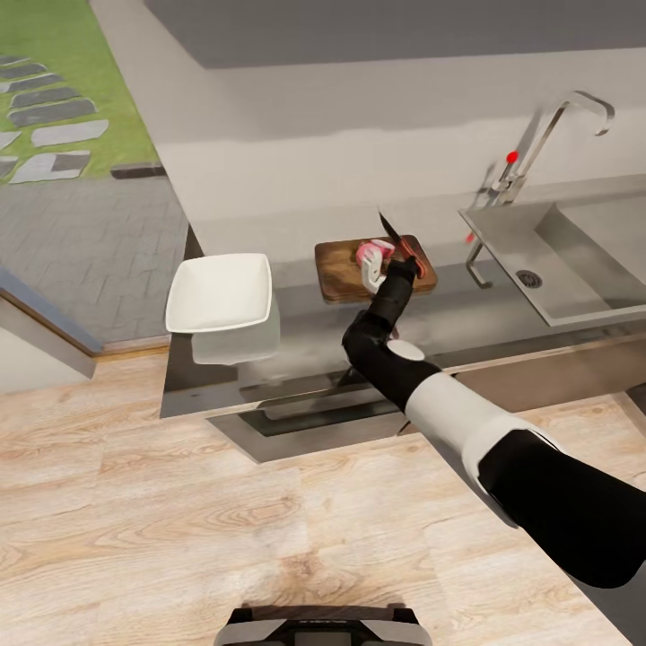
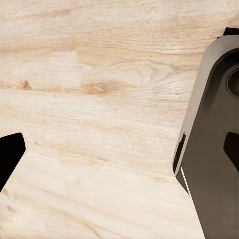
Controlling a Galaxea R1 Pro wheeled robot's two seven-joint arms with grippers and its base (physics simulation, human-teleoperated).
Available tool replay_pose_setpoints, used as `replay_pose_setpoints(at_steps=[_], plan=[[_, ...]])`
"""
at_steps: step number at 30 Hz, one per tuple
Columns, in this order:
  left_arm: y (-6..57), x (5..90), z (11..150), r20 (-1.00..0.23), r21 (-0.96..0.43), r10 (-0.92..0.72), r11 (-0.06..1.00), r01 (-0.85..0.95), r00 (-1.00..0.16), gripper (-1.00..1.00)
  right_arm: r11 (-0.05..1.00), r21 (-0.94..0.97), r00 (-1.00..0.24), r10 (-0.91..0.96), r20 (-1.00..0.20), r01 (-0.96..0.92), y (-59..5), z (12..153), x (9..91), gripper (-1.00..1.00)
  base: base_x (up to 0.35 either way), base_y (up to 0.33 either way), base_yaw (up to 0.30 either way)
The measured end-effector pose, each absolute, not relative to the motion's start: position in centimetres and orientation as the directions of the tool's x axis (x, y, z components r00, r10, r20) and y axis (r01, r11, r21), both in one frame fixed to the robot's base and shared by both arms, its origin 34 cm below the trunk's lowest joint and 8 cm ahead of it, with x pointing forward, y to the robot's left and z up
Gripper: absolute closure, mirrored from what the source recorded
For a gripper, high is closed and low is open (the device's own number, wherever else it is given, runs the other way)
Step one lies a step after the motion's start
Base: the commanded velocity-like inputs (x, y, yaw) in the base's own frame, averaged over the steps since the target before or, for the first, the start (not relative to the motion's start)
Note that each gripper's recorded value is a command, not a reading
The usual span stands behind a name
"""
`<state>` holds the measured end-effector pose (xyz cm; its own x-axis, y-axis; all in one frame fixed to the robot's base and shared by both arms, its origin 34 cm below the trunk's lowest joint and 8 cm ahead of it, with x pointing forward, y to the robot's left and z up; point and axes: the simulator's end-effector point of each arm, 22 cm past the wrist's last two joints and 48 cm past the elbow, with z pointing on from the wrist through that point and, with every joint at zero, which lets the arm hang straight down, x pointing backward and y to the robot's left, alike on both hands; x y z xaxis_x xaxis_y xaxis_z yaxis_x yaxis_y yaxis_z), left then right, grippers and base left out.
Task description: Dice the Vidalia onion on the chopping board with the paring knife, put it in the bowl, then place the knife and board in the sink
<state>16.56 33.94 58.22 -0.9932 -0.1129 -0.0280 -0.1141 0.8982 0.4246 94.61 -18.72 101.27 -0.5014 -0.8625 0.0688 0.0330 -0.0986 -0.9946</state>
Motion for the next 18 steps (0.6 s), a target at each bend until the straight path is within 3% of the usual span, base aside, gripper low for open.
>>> replay_pose_setpoints(at_steps=[18], plan=[[33.9,16.6,58.2,-0.028,0.425,-0.113,0.898,-0.114,-0.993,-1.00,-0.134,-0.991,-0.513,-0.849,0.123,-0.015,-19.8,99.4,94.2,1.00,0.000,0.000,0.000]])
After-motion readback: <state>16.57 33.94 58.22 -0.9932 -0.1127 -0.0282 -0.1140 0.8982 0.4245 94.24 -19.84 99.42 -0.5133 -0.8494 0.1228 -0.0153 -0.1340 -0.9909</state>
